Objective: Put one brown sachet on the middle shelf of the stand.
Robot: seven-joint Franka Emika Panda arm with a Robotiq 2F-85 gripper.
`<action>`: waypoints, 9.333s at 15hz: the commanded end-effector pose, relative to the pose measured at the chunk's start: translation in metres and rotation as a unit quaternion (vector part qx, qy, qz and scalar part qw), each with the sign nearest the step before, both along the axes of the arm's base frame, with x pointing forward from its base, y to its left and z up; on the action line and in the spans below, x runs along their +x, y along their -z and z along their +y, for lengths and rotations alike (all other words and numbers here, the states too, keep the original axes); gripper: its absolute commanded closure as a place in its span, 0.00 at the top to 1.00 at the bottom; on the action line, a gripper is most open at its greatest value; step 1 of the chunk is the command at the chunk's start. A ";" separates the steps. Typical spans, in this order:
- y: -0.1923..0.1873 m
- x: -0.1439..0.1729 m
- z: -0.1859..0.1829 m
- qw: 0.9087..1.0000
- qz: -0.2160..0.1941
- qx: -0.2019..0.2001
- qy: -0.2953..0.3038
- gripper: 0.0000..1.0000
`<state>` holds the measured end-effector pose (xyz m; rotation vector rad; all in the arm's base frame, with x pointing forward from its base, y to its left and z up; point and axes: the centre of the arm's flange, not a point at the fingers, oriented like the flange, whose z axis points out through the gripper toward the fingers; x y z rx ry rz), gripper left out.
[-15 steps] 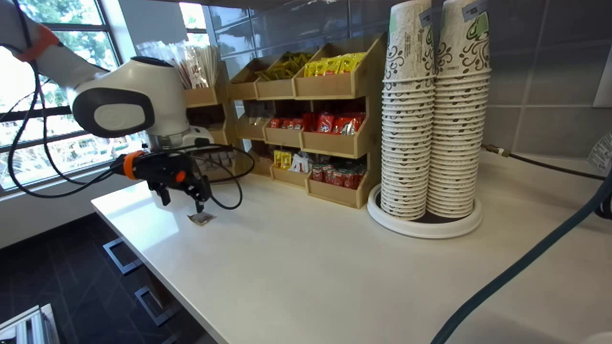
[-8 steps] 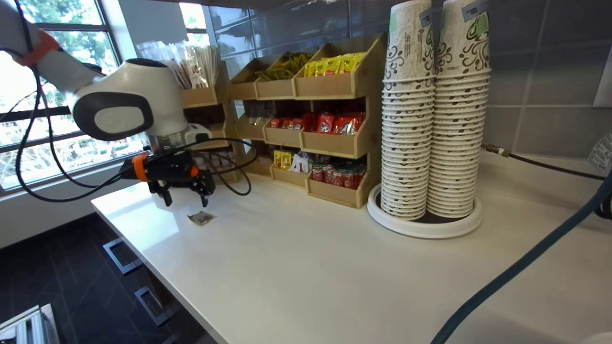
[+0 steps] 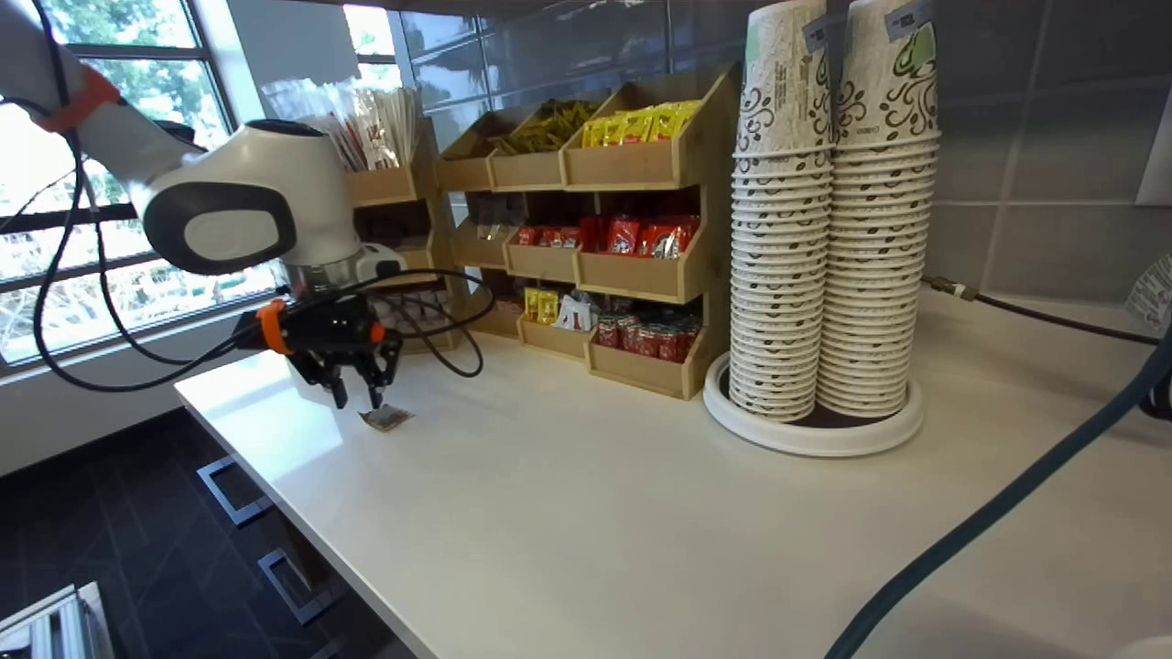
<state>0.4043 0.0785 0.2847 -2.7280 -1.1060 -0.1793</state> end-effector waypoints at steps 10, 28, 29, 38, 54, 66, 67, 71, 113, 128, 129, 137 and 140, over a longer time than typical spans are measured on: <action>0.008 0.001 -0.006 1.000 0.001 -0.015 -0.005 0.27; -0.033 0.018 -0.017 0.997 -0.030 0.042 0.064 0.00; -0.039 0.021 -0.017 0.995 -0.037 0.059 0.076 0.00; -0.099 0.045 -0.016 0.966 -0.113 0.182 0.146 0.00; -0.137 0.052 -0.008 0.939 -0.139 0.271 0.162 0.00; -0.157 0.053 0.008 0.874 -0.152 0.408 0.216 0.00; -0.155 0.053 0.008 0.867 -0.153 0.417 0.226 0.00; -0.147 0.051 0.008 0.838 -0.162 0.452 0.258 0.00; -0.076 0.068 0.014 0.756 -0.218 0.566 0.245 0.00; -0.057 0.073 0.015 0.747 -0.219 0.579 0.243 0.00; -0.055 0.073 0.015 0.747 -0.218 0.578 0.245 0.00; -0.050 0.072 0.016 0.756 -0.208 0.570 0.246 0.00; -0.050 0.072 0.017 0.761 -0.204 0.565 0.244 0.00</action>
